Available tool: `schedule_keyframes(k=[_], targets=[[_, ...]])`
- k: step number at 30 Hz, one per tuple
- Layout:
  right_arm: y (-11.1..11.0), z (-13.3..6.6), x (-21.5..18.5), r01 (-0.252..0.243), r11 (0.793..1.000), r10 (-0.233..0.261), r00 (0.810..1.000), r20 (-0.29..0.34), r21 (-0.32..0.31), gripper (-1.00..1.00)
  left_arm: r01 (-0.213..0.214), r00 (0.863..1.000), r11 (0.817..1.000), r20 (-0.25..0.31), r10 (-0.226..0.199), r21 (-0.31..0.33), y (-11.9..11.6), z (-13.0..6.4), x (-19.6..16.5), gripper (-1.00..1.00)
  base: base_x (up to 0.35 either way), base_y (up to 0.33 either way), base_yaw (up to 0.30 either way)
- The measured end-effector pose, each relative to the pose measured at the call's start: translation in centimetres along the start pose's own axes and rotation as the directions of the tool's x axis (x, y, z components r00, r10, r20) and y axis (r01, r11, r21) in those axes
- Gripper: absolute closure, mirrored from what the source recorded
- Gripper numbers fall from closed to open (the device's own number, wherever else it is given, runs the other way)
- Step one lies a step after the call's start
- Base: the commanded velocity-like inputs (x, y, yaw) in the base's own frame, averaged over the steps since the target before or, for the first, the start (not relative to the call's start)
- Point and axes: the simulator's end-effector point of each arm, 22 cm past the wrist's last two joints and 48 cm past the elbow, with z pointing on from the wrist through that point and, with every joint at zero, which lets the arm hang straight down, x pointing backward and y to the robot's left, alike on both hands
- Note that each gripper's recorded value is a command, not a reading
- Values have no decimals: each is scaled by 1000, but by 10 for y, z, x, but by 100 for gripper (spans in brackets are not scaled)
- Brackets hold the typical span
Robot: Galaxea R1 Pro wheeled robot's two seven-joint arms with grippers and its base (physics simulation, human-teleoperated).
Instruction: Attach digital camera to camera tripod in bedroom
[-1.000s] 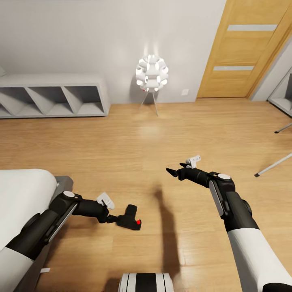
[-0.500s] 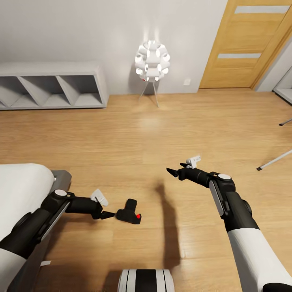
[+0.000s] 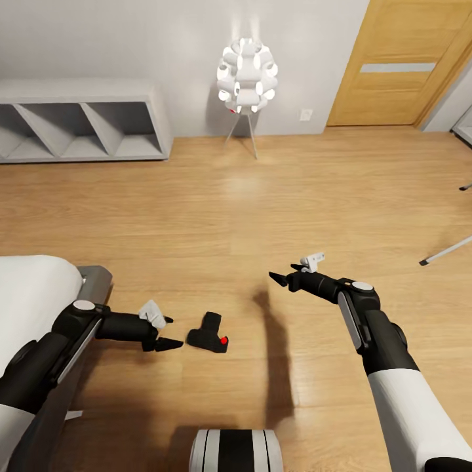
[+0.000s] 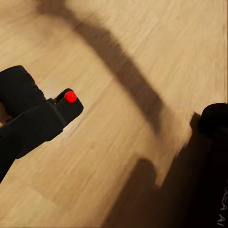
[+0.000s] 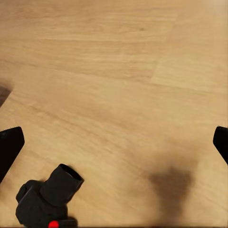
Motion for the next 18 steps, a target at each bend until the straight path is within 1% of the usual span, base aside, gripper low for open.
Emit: schedule_keyframes(k=[2,3,4,10,18], targets=[[-2,2,5,-5,1000,5,1000,-7,0,-100,-7,1000,1000,6,7,22,-3,0,0,-100,0,0,0],[-3,4,8,-8,1000,8,1000,-11,0,-100,-20,1000,999,24,19,35,-3,-6,-4,-100,0,0,0],[-3,5,11,-11,1000,11,1000,-14,0,-100,-19,999,999,27,18,38,-3,-6,-4,-100,0,0,0],[-8,12,29,-29,1000,29,999,-39,0,-100,-4,999,999,35,2,43,5,-3,0,-100,0,0,0],[-14,21,51,-51,999,51,996,-68,1,-100,17,999,998,29,-18,57,10,6,9,-100,0,0,0]])
